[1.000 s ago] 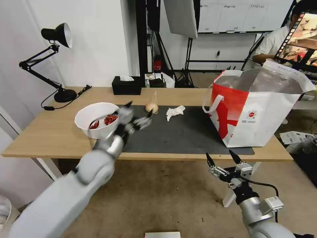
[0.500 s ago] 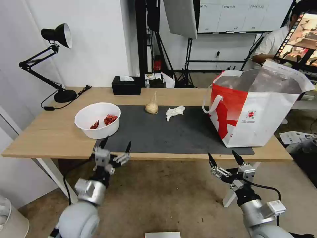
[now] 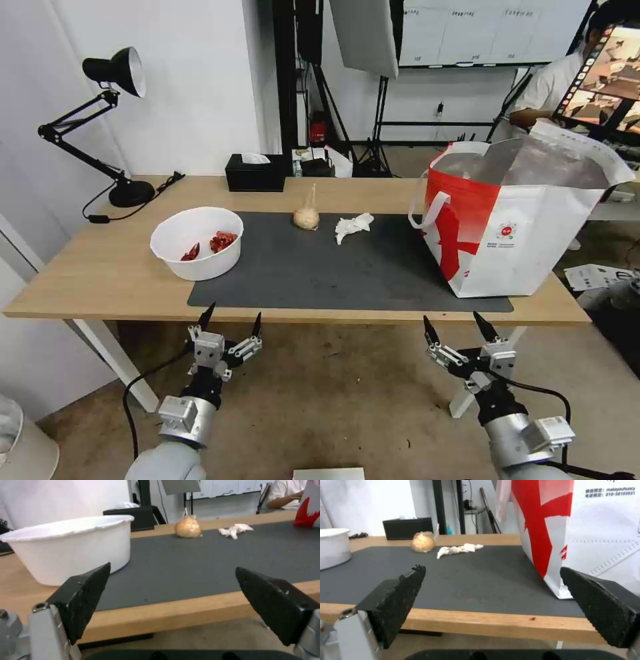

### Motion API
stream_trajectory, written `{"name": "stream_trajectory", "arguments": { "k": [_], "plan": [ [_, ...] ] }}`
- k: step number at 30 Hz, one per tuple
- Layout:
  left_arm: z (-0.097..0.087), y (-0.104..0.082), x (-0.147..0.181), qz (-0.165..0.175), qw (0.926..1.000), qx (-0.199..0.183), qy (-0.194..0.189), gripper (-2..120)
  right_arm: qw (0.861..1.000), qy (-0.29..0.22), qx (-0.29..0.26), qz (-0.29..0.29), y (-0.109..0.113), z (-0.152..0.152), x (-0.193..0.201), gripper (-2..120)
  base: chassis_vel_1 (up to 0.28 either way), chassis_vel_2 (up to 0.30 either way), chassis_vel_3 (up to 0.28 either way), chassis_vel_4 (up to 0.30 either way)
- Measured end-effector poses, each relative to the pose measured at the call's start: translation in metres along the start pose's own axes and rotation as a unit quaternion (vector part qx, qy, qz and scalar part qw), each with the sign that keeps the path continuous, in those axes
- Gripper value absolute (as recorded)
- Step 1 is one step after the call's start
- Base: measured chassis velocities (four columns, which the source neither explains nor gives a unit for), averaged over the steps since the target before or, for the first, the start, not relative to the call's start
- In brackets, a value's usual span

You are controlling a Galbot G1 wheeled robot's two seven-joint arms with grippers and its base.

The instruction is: Pick up the trash from the table and place it into the takeout bag.

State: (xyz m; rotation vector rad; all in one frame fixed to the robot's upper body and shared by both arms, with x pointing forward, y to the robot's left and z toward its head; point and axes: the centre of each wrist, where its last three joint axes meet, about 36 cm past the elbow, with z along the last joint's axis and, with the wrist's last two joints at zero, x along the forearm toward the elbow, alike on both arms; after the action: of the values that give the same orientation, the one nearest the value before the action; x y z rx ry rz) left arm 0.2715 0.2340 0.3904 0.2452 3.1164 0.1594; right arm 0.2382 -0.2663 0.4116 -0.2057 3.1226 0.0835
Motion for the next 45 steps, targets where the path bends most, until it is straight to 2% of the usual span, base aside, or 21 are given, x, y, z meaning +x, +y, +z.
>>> {"name": "stream_trajectory", "arguments": {
  "k": [8, 30, 32, 34, 37, 38, 42, 43, 45],
  "plan": [
    [0.000, -0.001, 0.001, 0.000, 0.9999, -0.001, 0.012, 100, 1.000, 0.017, 0.000, 0.001, 0.003, 0.002, 0.003, 100, 0.000, 0.000, 0.000, 0.000],
    [-0.001, 0.001, -0.002, 0.001, 0.9999, -0.002, 0.011, 100, 0.999, 0.031, -0.005, -0.005, 0.006, 0.006, 0.001, 100, 0.000, 0.000, 0.000, 0.000],
    [-0.002, 0.002, -0.003, 0.000, 1.0000, -0.002, 0.009, 100, 0.998, 0.040, -0.035, -0.017, 0.010, -0.001, -0.007, 100, 0.000, 0.000, 0.000, 0.000],
    [-0.002, 0.002, -0.003, 0.000, 1.0000, -0.002, 0.009, 100, 0.998, 0.041, -0.041, -0.019, 0.011, -0.003, -0.008, 100, 0.000, 0.000, 0.000, 0.000],
    [-0.004, 0.003, -0.005, 0.000, 1.0000, -0.002, 0.006, 100, 0.991, 0.056, -0.108, -0.048, 0.018, -0.018, -0.026, 100, 0.000, 0.000, 0.000, 0.000],
    [-0.004, 0.003, -0.005, 0.000, 1.0000, -0.002, 0.005, 100, 0.985, 0.061, -0.142, -0.076, 0.023, -0.026, -0.040, 100, 0.000, 0.000, 0.000, 0.000],
    [-0.004, 0.003, -0.006, -0.002, 1.0000, -0.001, 0.005, 100, 0.977, 0.057, -0.171, -0.113, 0.025, -0.037, -0.062, 100, 0.000, 0.000, 0.000, 0.000],
    [-0.004, 0.002, -0.006, -0.003, 1.0000, 0.001, 0.005, 100, 0.970, 0.058, -0.189, -0.139, 0.025, -0.043, -0.080, 100, 0.000, 0.000, 0.000, 0.000],
    [-0.005, 0.002, -0.005, -0.005, 1.0000, 0.002, 0.004, 100, 0.968, 0.062, -0.188, -0.154, 0.023, -0.045, -0.106, 100, 0.000, 0.000, 0.000, 0.000]
  ]
}}
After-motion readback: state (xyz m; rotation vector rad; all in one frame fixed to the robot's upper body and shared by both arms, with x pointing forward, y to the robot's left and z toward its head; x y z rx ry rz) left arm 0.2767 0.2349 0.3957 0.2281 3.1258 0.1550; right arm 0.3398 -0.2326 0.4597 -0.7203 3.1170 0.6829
